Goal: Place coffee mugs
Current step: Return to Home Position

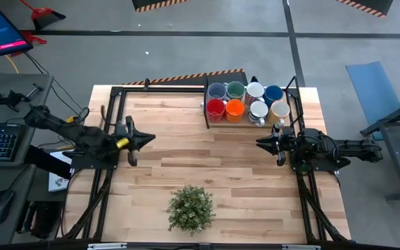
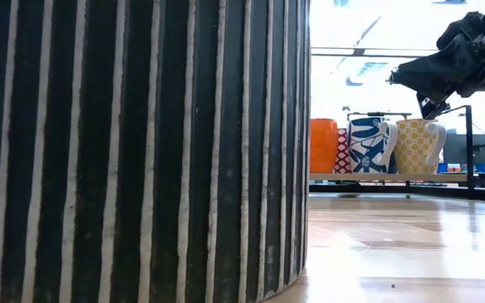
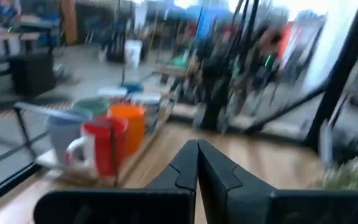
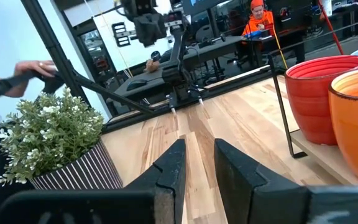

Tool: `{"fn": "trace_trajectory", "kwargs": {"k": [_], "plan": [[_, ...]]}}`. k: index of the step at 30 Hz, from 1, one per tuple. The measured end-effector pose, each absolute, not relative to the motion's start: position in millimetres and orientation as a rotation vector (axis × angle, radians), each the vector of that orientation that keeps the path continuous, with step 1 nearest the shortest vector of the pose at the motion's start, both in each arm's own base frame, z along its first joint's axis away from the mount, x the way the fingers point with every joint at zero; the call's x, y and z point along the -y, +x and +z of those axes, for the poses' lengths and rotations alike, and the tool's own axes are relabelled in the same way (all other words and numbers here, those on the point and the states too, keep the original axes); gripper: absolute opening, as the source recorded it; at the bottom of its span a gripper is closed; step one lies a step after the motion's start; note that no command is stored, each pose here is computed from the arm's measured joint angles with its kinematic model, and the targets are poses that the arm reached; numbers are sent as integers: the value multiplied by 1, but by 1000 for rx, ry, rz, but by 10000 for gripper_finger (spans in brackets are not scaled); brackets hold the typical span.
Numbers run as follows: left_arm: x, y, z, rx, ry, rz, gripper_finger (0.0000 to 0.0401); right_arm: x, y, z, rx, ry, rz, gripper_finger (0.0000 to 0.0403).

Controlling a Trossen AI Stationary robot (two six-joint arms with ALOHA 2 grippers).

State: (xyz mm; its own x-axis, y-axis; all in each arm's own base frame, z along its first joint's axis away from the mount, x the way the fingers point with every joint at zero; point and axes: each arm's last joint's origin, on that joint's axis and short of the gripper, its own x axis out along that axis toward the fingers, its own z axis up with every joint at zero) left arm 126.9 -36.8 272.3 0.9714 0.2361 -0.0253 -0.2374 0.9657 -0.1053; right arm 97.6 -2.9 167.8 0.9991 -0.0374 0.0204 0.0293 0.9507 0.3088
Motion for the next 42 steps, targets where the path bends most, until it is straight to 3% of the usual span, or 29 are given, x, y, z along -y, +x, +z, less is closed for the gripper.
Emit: {"fn": "trace_trajectory", "kwargs": {"k": [5, 17, 42], "plan": [[18, 114, 249, 198, -192, 201, 1, 3, 98, 168, 26, 314, -34, 68], [-1, 91, 209, 345, -242, 187, 1, 3, 98, 168, 26, 314, -34, 68], [-3, 96, 186, 212, -175, 145, 1, 3, 98, 168, 26, 314, -34, 68]]}}
